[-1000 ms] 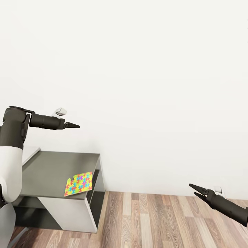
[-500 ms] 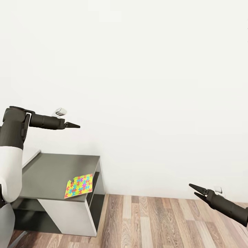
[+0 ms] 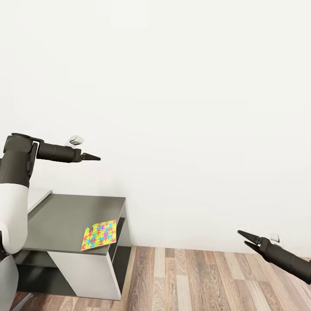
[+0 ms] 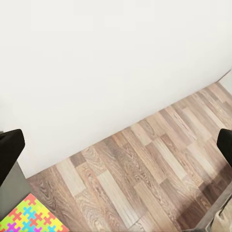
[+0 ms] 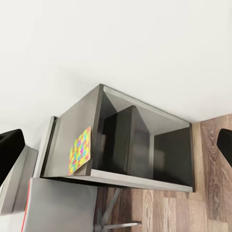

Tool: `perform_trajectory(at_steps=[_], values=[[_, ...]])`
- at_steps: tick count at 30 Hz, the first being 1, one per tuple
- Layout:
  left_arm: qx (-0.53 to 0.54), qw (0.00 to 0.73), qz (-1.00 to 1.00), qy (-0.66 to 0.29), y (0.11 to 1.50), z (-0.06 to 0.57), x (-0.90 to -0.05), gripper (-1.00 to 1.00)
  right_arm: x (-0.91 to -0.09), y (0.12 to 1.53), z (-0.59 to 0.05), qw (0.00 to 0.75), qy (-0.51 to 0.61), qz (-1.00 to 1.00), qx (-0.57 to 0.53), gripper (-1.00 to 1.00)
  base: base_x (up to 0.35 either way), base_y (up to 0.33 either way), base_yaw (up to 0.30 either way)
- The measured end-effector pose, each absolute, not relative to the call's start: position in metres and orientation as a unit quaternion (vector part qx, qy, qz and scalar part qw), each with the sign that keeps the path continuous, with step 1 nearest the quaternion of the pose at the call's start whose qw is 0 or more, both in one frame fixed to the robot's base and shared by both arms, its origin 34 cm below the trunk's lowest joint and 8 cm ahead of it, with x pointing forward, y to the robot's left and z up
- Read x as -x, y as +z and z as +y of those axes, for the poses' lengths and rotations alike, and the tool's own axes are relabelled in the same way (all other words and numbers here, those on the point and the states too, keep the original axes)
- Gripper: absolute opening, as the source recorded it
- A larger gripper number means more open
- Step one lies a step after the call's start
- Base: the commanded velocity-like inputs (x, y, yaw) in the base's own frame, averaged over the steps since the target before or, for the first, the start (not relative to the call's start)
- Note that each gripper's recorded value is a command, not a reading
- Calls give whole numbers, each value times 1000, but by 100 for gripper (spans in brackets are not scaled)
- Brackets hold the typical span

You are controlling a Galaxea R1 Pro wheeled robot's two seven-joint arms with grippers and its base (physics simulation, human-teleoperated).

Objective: Put all the toys in the child's room - the three board games (two on the bed and one on the table), the two jigsaw puzzles on the table, and the tennis ball on the table - inside the toy box on the table in the child's room.

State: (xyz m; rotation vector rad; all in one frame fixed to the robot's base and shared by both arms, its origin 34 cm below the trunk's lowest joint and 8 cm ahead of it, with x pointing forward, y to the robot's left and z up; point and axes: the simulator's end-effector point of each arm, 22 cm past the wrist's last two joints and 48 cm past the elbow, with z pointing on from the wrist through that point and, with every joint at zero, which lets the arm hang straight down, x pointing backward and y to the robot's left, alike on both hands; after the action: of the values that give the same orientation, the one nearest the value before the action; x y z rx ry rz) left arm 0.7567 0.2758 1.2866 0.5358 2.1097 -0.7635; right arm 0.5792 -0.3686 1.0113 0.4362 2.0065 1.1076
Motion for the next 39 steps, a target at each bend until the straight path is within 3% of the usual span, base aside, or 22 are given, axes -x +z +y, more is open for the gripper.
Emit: perform_trajectory(at_steps=[21, 39], values=[[-213, 406, 836, -302, 1287, 276, -756, 100, -579, 1013, -376, 396, 433, 790, -179, 100, 0, 2, 1], [-213, 406, 836, -301, 1287, 276, -756, 100, -572, 1006, -370, 367, 441, 798, -185, 100, 17, 127, 0]])
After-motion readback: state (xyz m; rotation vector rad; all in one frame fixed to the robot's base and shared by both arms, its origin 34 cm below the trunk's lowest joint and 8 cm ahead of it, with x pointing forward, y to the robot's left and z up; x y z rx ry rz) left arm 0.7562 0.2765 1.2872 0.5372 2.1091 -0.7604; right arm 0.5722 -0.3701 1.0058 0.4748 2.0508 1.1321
